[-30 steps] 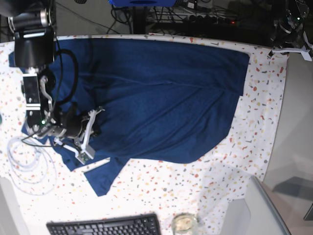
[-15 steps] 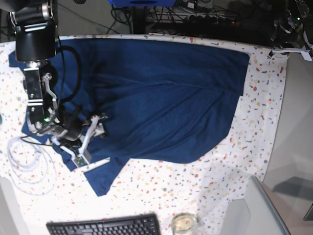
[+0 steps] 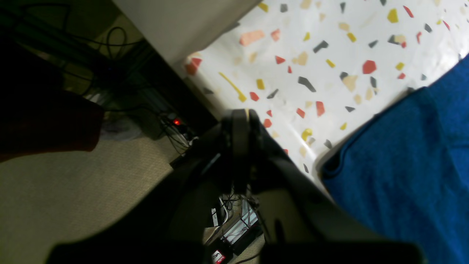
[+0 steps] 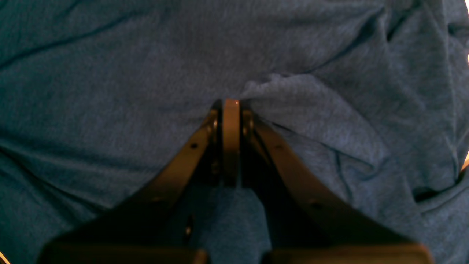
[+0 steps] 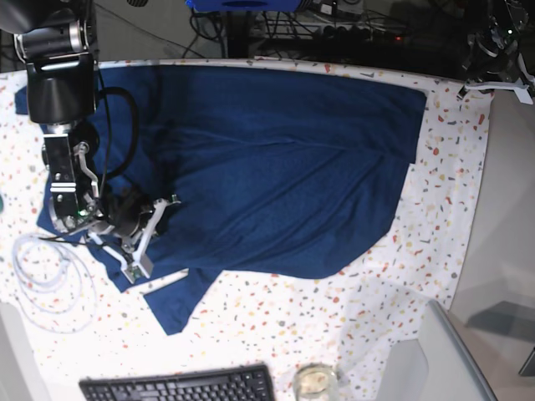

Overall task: Layout the t-shirt on the table in an organized manner, then fold the t-shirt properly
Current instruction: 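Lower the right gripper onto the bunched shirt fabric and grasp it, then drag the grasped fabric with the right gripper toward the shirt's edge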

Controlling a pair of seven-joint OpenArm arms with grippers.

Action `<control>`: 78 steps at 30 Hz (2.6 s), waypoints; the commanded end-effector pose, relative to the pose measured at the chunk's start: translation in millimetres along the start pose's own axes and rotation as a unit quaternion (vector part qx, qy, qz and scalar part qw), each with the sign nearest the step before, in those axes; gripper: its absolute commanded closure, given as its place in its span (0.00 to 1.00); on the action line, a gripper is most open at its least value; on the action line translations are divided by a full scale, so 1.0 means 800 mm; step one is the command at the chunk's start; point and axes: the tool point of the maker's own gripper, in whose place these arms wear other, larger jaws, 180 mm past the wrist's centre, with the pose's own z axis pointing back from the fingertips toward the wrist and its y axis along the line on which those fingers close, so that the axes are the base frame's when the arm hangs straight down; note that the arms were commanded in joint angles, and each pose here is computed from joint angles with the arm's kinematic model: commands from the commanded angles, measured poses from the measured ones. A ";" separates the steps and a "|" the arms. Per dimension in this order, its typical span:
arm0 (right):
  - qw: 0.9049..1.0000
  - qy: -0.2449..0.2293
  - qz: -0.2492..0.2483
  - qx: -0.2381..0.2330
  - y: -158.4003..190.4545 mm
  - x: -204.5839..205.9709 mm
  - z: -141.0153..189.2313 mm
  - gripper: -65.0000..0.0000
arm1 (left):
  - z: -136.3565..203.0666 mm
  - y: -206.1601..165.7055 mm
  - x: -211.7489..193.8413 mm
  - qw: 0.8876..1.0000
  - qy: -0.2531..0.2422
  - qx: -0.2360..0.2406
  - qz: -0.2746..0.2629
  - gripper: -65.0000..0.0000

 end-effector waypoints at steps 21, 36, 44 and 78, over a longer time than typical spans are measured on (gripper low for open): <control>0.987 -0.101 0.115 0.057 0.114 -0.022 0.109 1.00 | -0.006 0.008 0.006 1.000 -0.006 0.007 0.001 1.00; 0.989 -0.016 0.065 0.129 0.163 -0.121 0.078 0.92 | -0.008 0.003 0.009 1.000 -0.009 0.003 0.004 1.00; 0.995 -0.103 0.012 -0.004 0.043 -0.056 0.123 0.44 | -0.008 0.004 0.009 1.000 -0.009 0.004 0.003 1.00; 0.925 -0.151 -0.311 -0.159 -0.270 -0.055 0.093 0.43 | -0.006 0.008 0.007 1.000 -0.009 0.007 0.002 1.00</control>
